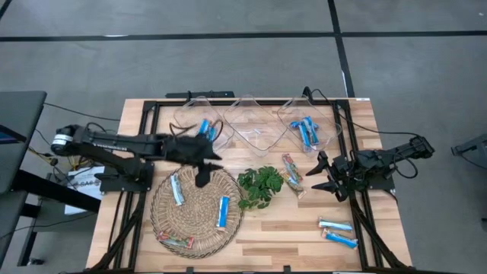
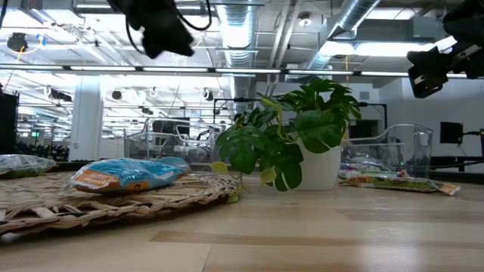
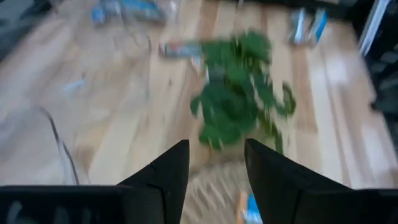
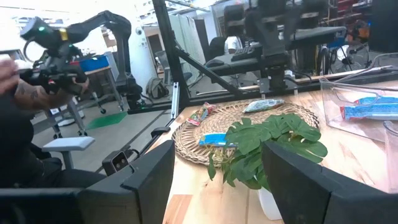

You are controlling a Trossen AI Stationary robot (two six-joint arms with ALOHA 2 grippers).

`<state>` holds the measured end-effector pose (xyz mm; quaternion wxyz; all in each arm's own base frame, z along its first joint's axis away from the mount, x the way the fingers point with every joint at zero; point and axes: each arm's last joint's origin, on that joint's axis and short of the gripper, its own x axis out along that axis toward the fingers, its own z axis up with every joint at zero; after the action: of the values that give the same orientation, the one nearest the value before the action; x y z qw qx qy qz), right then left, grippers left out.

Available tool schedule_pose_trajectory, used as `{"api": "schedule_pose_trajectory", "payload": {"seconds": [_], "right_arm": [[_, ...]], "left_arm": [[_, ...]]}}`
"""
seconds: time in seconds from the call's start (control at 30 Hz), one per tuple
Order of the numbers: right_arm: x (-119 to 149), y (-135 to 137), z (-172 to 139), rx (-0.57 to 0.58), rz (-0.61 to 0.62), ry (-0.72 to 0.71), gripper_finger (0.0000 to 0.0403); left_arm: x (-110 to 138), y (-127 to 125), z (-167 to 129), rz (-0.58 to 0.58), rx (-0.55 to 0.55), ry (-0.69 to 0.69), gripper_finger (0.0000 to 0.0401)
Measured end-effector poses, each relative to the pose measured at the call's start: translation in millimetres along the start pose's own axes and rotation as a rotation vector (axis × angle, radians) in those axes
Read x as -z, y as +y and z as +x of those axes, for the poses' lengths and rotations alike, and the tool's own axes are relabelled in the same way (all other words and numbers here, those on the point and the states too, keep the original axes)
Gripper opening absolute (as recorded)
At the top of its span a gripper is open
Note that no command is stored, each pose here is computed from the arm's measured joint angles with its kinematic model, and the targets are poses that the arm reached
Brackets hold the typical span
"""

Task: Pick and place Granola Bars by type
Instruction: Put the red granola bar into the left transparent bin

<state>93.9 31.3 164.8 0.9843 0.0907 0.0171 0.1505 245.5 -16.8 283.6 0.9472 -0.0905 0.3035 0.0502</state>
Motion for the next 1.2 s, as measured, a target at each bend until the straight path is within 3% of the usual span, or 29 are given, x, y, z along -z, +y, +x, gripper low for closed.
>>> {"api": "schedule_pose_trajectory", "payload": {"seconds": [0.27, 0.47, 0.87, 1.2], "right_arm": [[0.0, 0.0, 0.0, 0.0, 0.0, 0.0, 0.0232], [-0.1, 0.0, 0.0, 0.0, 0.0, -0.001, 0.0232], [-0.1, 0.0, 0.0, 0.0, 0.0, 0.0, 0.0232], [0.0, 0.0, 0.0, 0.0, 0.0, 0.0, 0.0232]], "left_arm": [[25.2, -48.7, -2.5, -0.055, -0.07, 0.321, 0.0144], [42.9, -80.5, 5.8, -0.074, -0.062, 0.521, 0.0144], [92.0, -135.4, -0.7, -0.187, -0.129, 0.826, 0.0144], [130.4, -176.9, 0.9, -0.169, -0.023, 0.962, 0.0144]]}}
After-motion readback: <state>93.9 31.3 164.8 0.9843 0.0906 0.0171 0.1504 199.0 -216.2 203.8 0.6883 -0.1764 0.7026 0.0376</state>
